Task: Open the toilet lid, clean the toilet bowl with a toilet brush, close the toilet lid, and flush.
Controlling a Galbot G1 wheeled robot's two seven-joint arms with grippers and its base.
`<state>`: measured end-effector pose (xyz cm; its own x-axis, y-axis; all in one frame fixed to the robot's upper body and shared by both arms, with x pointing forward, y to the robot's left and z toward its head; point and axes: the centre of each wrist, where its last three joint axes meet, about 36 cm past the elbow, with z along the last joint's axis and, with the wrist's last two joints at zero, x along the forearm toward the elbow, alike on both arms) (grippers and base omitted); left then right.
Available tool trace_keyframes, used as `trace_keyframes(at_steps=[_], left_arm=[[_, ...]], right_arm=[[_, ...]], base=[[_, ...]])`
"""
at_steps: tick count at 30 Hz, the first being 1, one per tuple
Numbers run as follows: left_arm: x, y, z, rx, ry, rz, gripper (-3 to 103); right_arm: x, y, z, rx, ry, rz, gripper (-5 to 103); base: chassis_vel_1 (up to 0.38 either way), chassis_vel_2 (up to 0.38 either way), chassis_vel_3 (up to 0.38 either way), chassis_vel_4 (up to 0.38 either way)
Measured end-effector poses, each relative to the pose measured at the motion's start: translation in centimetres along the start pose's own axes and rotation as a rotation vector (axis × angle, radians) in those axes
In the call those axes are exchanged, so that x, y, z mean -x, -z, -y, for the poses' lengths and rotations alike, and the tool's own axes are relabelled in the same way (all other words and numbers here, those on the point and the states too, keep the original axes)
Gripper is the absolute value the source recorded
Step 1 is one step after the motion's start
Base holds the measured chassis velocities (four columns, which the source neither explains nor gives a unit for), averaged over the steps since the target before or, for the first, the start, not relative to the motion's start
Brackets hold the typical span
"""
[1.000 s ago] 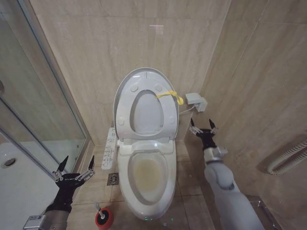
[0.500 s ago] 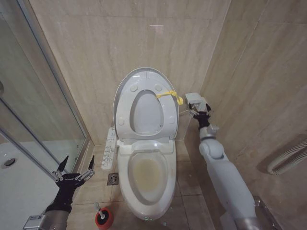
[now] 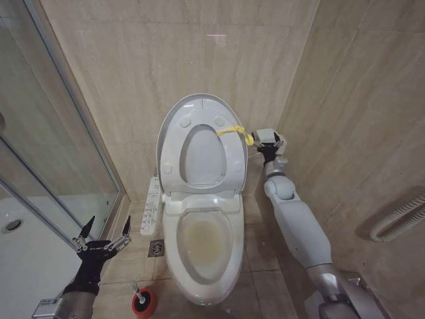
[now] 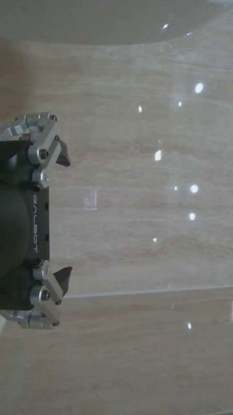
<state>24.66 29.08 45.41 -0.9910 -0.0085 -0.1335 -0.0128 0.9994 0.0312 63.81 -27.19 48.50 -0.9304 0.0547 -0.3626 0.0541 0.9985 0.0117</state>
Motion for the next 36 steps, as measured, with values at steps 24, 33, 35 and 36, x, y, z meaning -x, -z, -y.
trace_keyframes(at_steps=[24, 33, 35, 36], left_arm=[[0.0, 0.0, 0.0, 0.0, 0.0, 0.0, 100], [0.0, 0.0, 0.0, 0.0, 0.0, 0.0, 100], [0.0, 0.0, 0.0, 0.0, 0.0, 0.0, 100], [0.0, 0.0, 0.0, 0.0, 0.0, 0.0, 100]], right_arm=[[-2.0, 1.3, -3.1, 0.012, 0.051, -0.022, 100], [-6.7, 2.2, -1.5, -0.011, 0.086, -0.03, 100], [-9.1, 1.9, -1.0, -0.015, 0.088, -0.048, 100], [-9.1, 1.9, -1.0, -0.015, 0.088, -0.048, 100]], base=[[0.0, 0.0, 0.0, 0.0], [0.0, 0.0, 0.0, 0.0], [0.0, 0.0, 0.0, 0.0], [0.0, 0.0, 0.0, 0.0]])
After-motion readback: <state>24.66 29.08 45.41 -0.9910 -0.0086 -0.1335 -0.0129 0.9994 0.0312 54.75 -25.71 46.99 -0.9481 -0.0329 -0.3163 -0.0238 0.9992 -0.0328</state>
